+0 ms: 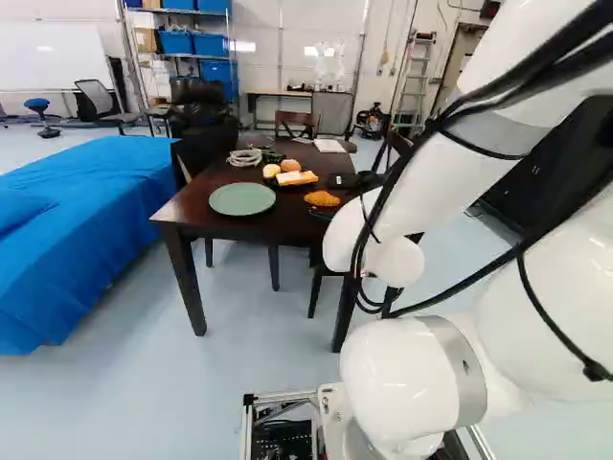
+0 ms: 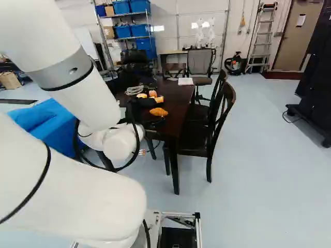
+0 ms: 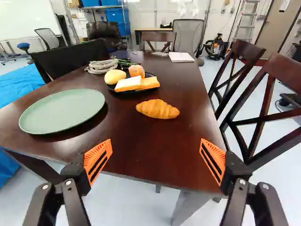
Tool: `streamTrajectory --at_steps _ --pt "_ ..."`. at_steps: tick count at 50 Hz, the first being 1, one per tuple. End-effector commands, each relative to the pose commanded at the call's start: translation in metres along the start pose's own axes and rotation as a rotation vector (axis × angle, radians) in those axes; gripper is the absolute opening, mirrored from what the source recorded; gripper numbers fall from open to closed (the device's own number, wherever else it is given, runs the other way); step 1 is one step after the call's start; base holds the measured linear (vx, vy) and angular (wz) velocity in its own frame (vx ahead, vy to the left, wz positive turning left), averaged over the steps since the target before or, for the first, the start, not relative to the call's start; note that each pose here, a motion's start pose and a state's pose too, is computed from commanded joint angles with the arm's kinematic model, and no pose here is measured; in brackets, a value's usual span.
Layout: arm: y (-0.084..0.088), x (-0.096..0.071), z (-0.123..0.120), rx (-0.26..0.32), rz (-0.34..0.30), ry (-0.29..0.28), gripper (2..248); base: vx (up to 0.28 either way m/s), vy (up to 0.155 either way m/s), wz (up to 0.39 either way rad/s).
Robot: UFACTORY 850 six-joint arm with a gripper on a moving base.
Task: Move the croissant to the empty plate
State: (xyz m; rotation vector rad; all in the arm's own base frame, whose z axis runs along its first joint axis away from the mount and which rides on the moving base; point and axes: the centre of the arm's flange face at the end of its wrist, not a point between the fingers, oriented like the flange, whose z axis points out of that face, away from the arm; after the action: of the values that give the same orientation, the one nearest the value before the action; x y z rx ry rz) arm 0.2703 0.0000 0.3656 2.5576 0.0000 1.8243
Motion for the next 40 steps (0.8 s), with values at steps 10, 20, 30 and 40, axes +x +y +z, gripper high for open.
streamTrajectory --at_steps 10,20,30,40 --pt "0.000 0.000 0.000 0.000 0.000 0.000 247 0.000 0.000 0.000" --pt "0.000 0.000 0.001 0.000 0.000 0.000 247 0.000 0.000 0.000" --pt "0.000 0.004 0.008 -0.001 0.000 -0.004 247 0.000 0.000 0.000" --pt "0.002 0.010 0.018 -0.006 0.002 -0.006 247 0.000 0.000 0.000"
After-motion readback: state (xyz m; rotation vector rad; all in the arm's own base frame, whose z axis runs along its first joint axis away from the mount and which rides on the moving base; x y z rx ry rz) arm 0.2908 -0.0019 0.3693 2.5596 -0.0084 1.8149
